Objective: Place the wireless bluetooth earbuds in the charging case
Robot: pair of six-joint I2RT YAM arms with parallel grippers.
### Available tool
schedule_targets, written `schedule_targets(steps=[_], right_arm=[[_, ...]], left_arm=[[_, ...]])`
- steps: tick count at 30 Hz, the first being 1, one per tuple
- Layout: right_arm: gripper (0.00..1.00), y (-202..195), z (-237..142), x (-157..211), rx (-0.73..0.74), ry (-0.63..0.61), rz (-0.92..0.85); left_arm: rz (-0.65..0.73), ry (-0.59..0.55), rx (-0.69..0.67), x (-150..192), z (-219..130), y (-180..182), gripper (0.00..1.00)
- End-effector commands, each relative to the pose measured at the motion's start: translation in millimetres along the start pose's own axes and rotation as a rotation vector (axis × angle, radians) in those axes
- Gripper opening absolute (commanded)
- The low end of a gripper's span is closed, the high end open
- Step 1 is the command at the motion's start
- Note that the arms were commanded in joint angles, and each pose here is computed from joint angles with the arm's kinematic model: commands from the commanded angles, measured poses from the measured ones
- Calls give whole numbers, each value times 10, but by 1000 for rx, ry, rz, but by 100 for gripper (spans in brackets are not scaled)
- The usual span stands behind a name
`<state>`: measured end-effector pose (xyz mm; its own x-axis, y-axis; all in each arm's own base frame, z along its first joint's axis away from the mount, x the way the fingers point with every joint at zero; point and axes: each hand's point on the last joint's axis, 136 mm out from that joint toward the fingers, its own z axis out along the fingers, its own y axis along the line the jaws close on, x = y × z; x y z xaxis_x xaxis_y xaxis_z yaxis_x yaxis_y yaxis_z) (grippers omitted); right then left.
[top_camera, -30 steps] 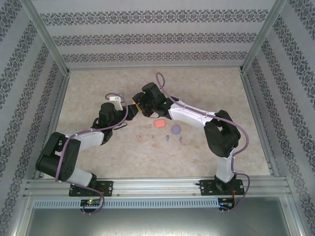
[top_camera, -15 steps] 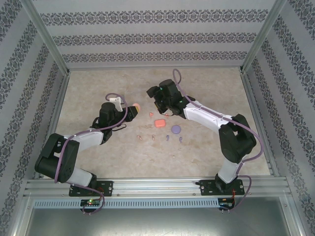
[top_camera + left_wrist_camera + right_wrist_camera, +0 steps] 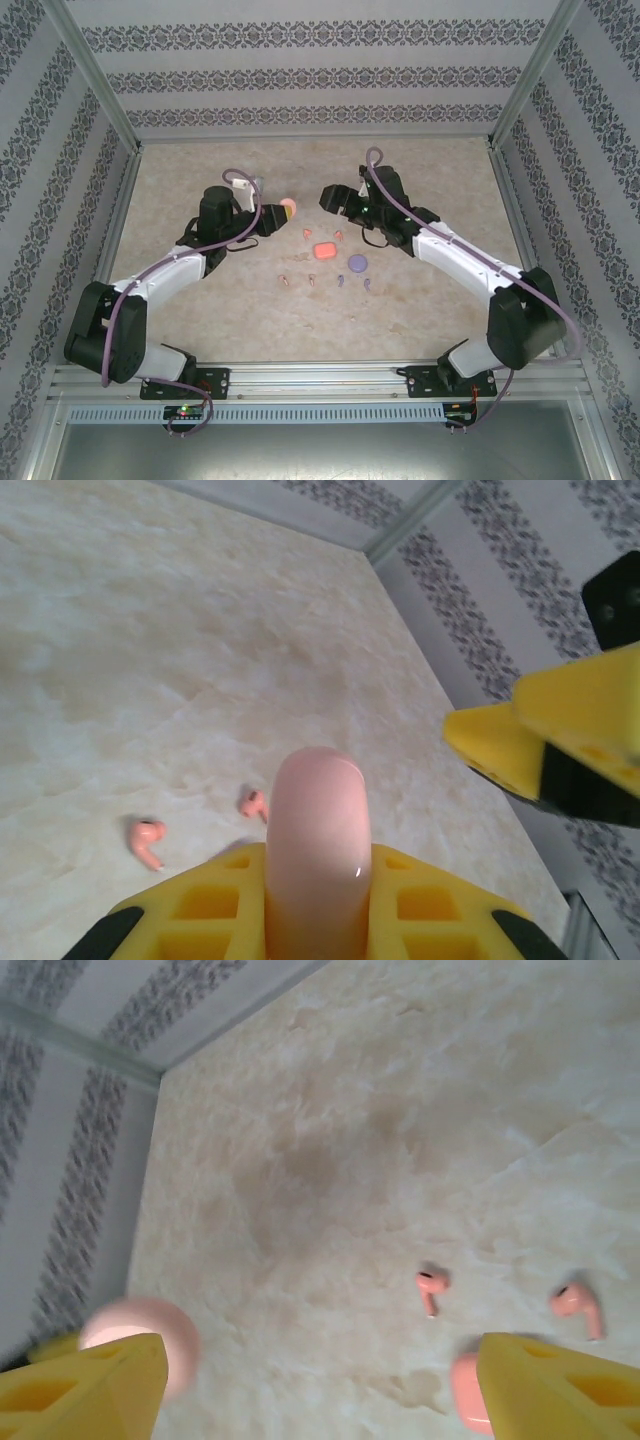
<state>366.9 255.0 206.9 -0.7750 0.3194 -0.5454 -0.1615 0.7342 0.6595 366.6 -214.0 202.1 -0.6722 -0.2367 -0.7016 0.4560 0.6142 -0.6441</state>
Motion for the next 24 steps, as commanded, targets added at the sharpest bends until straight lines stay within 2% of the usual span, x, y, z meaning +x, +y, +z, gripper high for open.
schedule_targets(steps=[1, 5, 11, 24], right_arm=[[80, 310, -153, 121, -182, 29, -312], [78, 381, -177, 258, -271, 85, -356], [74, 453, -128, 309, -337, 109, -354], [68, 400, 88, 337, -341, 142, -309]], left_arm=[[18, 108, 133, 81, 65, -225, 0], [-9, 148, 231, 71, 123, -362, 0], [-18, 174, 274, 99, 110, -437, 0], [-1, 173, 336, 57, 57, -601, 0]])
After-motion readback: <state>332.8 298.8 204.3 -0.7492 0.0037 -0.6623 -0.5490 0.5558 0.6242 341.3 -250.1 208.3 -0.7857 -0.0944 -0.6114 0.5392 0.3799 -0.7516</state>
